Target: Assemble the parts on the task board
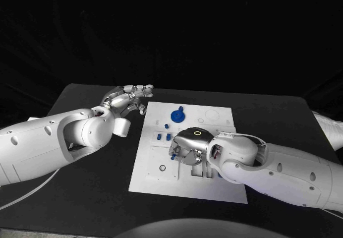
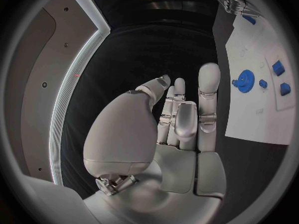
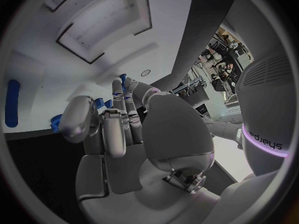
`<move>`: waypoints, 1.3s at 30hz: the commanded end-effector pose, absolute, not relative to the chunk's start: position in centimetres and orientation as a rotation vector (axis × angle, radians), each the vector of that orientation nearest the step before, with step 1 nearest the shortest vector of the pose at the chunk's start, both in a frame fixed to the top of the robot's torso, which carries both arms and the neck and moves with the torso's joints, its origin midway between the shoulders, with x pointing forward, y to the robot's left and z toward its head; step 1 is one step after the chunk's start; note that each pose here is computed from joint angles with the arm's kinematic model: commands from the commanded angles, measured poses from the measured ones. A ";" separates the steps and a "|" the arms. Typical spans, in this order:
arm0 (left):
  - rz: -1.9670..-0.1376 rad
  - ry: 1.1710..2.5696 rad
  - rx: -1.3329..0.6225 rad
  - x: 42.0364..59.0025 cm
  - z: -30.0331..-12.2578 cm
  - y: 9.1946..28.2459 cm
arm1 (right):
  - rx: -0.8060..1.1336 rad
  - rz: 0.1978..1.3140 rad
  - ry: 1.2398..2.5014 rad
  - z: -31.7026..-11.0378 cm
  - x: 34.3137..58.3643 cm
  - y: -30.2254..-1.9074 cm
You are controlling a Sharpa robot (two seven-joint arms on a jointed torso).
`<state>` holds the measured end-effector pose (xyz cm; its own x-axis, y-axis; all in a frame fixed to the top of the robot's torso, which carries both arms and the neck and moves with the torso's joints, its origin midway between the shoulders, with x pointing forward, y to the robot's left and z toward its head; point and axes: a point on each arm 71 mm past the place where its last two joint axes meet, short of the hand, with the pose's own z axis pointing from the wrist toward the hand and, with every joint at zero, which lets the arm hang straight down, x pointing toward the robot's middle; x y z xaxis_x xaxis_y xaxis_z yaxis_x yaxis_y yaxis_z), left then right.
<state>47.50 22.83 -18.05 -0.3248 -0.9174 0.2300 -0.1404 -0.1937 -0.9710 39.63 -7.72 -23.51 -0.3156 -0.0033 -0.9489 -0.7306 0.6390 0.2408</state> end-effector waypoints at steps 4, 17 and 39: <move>-1.605 1.445 -1.257 47.4 -17.9 22.6 | -0.638 0.768 1.778 -24.0 39.5 -7.5; -1.604 1.446 -1.258 47.4 -17.9 22.6 | -0.658 0.762 1.784 -24.1 39.3 -6.9; -1.604 1.450 -1.260 47.4 -18.0 22.7 | -0.575 0.765 1.661 -23.1 39.5 -7.6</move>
